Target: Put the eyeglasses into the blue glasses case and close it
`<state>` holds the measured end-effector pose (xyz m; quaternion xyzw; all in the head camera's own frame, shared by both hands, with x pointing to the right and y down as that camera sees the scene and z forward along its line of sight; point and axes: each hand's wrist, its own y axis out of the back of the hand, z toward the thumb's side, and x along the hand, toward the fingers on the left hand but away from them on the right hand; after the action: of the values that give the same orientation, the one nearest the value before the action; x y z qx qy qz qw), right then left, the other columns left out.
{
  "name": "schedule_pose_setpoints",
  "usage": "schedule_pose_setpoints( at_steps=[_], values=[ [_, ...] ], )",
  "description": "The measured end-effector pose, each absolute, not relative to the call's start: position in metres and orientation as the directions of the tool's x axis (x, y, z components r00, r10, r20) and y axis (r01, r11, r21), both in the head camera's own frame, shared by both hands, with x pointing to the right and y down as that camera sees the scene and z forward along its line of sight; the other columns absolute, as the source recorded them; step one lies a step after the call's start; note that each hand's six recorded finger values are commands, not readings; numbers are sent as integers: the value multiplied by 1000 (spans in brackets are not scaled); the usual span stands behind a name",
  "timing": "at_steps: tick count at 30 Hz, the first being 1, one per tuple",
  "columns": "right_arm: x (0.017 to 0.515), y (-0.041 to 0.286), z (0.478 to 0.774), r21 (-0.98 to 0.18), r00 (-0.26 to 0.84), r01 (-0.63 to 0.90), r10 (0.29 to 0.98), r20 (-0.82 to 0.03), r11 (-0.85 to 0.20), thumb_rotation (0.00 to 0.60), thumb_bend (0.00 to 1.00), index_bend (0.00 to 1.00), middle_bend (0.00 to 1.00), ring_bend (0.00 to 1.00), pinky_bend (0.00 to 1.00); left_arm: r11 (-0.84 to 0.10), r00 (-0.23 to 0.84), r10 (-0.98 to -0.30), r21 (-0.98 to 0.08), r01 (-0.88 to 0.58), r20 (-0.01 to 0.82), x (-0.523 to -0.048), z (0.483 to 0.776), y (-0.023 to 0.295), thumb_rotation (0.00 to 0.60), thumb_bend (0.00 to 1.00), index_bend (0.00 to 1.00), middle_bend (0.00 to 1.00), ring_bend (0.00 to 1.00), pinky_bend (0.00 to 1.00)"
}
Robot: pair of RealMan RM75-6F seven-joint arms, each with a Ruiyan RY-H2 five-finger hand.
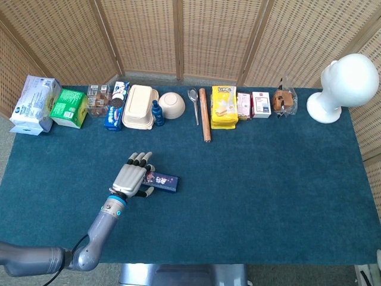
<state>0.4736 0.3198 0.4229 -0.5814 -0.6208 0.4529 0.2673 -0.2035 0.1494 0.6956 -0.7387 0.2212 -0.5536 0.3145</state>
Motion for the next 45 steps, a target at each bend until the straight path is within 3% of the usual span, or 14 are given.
schedule_pose_setpoints(
  at_steps=[4,12,19,35,45],
  values=[
    [472,317,425,-871,-172,483,965,-197,-92,463,355,0,271,73,190,-713,264,-671,-700,24,693,-213,694,151,464,301,1,0,0,0],
    [468,310,433,-871,-147,477,966,-214,-121,466,380,0,266,56,190,-735,230,-668,-676,-52,708,-234,684,156,462,302,4,0,0,0],
    [461,298,454,-862,-111,469,955,-276,-195,467,378,0,258,44,169,-712,175,-701,-689,-136,691,-277,658,166,458,302,22,0,0,0],
    [433,257,499,-856,-15,421,941,-337,-300,467,379,16,257,41,154,-513,-53,-835,-810,-284,547,-399,576,215,460,301,58,0,0,0],
    [412,235,524,-840,59,406,928,-368,-359,468,380,30,258,41,148,-403,-199,-860,-865,-300,470,-452,531,254,461,302,76,0,0,0]
  ],
)
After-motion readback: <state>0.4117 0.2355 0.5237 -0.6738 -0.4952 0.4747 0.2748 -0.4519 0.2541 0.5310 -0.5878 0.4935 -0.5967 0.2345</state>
